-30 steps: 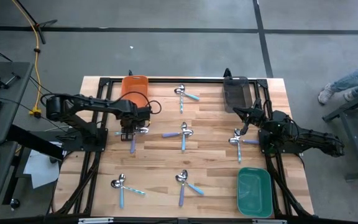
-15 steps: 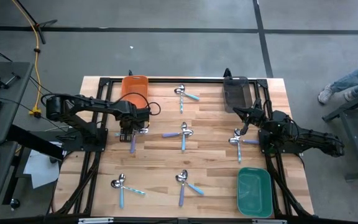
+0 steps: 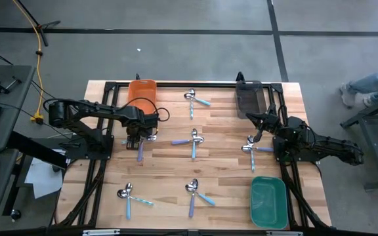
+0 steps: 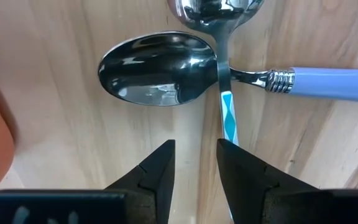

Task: Sort silverware by color (type)
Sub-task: Put the white patterned spoon into the black bin

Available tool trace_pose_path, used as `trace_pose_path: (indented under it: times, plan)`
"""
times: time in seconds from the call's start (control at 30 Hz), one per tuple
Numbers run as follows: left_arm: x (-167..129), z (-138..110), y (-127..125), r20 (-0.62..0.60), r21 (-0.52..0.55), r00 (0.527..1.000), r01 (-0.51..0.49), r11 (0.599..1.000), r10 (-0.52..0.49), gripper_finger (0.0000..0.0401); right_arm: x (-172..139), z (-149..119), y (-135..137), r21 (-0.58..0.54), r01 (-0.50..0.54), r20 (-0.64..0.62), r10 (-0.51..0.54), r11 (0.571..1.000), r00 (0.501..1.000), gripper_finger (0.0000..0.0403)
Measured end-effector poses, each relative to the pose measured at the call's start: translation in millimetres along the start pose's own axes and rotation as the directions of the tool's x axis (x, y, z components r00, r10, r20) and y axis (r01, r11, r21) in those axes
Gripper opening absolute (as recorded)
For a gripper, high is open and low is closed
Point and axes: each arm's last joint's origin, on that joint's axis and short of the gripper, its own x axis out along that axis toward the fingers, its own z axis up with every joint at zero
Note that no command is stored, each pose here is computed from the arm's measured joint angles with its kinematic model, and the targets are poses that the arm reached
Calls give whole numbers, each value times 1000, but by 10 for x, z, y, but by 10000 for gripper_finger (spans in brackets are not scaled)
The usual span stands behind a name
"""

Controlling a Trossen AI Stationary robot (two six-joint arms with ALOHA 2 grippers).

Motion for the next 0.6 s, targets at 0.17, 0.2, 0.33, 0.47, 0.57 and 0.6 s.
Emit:
trace_pose_path:
  times: [0.17, 0.2, 0.33, 0.47, 0.57, 0.6]
  plan:
    - [-2, 0, 0, 1, 0, 1000, 0, 1000, 0, 139, 0, 1, 0, 0, 0, 1, 0, 1000, 1000, 0]
    - [-2, 0, 0, 1, -1, 1000, 0, 1000, 0, 144, 0, 0, 0, 0, 0, 0, 0, 1000, 1000, 0]
    - [-3, 1, 1, 1, 0, 1000, 0, 1000, 0, 156, 0, 1, 0, 0, 0, 0, 0, 1000, 1000, 0]
    - [-3, 1, 1, 2, -1, 1000, 0, 1000, 0, 158, 0, 1, 0, 0, 0, 1, 0, 1000, 1000, 0]
    - [-16, 8, 2, 5, -1, 1000, 4, 1000, -4, 158, 0, 0, 0, 0, 0, 0, 0, 1000, 1000, 0]
    - [-29, 18, 5, 11, -2, 1000, 7, 1000, -6, 158, 0, 1, 0, 0, 0, 0, 0, 1000, 1000, 0]
